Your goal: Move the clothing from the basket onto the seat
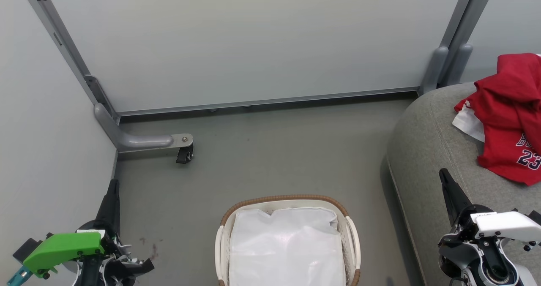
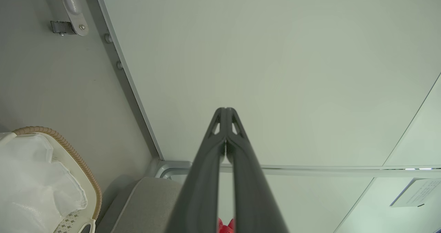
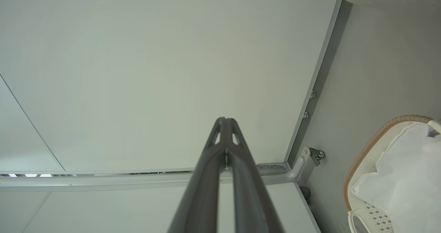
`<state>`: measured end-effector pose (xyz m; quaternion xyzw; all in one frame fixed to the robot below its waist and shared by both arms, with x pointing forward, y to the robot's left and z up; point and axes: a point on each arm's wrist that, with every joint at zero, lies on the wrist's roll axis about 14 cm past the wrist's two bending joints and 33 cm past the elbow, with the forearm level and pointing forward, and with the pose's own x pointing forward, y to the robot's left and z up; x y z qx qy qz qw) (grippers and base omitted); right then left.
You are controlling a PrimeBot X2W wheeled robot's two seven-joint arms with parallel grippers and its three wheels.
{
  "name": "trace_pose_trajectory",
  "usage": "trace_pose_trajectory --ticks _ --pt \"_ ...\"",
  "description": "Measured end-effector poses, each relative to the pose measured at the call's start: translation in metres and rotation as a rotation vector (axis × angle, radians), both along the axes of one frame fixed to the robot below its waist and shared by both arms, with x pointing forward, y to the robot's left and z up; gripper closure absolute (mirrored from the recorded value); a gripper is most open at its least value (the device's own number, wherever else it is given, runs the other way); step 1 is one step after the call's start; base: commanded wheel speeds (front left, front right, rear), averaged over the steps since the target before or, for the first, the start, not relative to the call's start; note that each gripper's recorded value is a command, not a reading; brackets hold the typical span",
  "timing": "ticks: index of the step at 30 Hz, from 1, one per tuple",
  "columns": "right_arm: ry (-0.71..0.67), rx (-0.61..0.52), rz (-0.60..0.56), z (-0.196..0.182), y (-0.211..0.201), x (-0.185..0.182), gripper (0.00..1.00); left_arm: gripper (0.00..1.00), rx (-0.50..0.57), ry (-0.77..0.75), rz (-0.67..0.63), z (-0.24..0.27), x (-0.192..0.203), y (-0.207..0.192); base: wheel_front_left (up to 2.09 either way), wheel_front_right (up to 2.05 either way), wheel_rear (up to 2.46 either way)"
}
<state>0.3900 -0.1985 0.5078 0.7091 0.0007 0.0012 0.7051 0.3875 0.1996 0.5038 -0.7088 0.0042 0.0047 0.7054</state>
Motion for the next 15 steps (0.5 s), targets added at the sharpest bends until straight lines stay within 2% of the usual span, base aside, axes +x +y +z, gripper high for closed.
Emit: trace_pose_trajectory --ticks 15 --pt "0.000 0.000 0.000 0.0000 0.0000 0.0000 1.00 1.00 0.000 0.000 0.000 0.0001 0.0000 0.0000 0.00 0.00 0.00"
